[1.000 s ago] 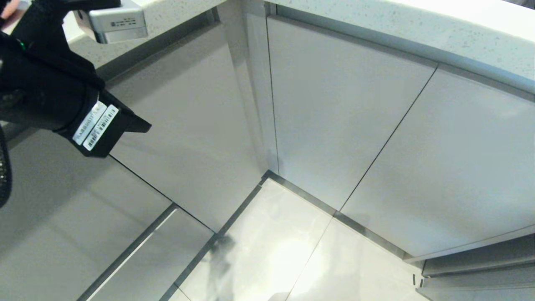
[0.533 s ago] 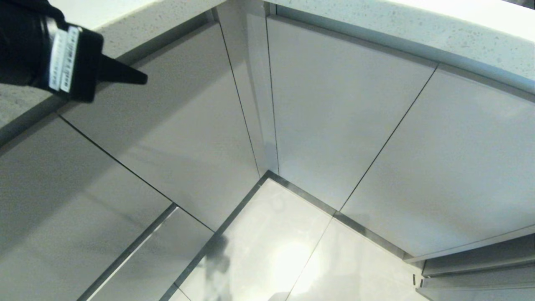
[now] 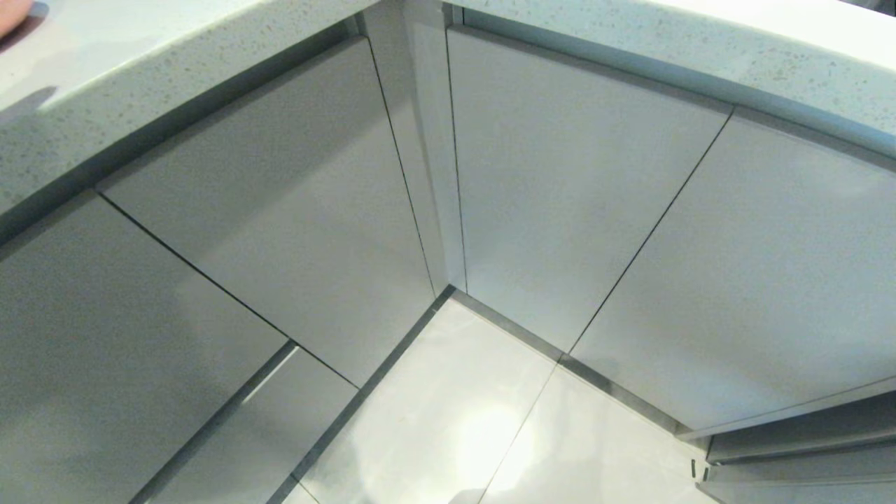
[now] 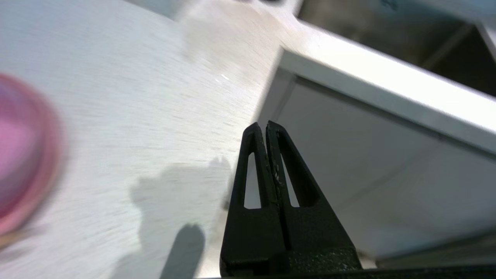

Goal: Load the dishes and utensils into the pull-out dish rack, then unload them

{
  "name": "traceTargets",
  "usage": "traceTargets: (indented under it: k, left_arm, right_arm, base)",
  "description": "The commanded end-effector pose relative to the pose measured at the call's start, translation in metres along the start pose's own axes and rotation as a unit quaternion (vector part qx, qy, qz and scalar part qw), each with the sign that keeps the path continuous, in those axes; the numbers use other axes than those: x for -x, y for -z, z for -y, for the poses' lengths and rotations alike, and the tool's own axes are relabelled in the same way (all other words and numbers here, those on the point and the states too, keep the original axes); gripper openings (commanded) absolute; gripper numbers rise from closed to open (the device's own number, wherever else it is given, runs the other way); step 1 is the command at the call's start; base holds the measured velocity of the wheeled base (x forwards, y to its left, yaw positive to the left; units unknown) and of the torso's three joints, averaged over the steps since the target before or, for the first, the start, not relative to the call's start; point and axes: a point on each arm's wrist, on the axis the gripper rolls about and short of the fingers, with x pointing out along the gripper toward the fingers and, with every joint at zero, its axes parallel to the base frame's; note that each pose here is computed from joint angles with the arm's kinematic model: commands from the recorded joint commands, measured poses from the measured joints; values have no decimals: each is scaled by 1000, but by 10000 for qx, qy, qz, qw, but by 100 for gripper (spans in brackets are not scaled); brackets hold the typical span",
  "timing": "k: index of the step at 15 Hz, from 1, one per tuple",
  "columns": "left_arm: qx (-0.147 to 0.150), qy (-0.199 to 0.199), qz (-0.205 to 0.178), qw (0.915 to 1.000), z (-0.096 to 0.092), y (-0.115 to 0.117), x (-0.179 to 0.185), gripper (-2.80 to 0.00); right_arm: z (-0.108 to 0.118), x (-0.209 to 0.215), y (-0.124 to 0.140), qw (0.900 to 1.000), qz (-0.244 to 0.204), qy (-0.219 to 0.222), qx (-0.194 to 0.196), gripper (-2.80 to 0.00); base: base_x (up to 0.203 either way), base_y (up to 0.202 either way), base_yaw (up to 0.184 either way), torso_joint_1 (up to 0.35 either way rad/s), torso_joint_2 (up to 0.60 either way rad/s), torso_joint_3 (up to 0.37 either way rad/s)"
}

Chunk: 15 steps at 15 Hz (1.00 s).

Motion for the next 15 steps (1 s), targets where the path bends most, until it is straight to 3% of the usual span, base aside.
traceTargets:
  k: [1, 3, 6, 8, 13, 15]
  left_arm:
    - [-37, -432, 526, 9977, -10, -11, 49, -280]
    - [-36, -634, 1040, 9926, -2, -12, 107, -280]
    - [-180, -701, 1272, 9892, 22, 16, 168, -280]
    - [-252, -715, 1181, 9901, 34, 44, 190, -280]
    - [-493, -1114, 611, 9907, 39, 135, 199, -280]
    - [-286, -1364, 454, 9892, 34, 154, 192, -280]
  right_arm:
    - [0, 0, 0, 10000, -6, -2, -1, -280]
    - [0, 0, 0, 10000, -6, -2, -1, -280]
    - [0, 0, 0, 10000, -6, -2, -1, -280]
    - [0, 0, 0, 10000, 1, -3, -1, -280]
    - [0, 0, 0, 10000, -4, -4, -1, -280]
    - [0, 0, 0, 10000, -6, -2, -1, -280]
  base:
    - [0, 0, 0, 0, 0, 0]
    - [0, 0, 0, 0, 0, 0]
    - [0, 0, 0, 0, 0, 0]
    - [0, 0, 0, 0, 0, 0]
    - [0, 0, 0, 0, 0, 0]
    - [0, 0, 0, 0, 0, 0]
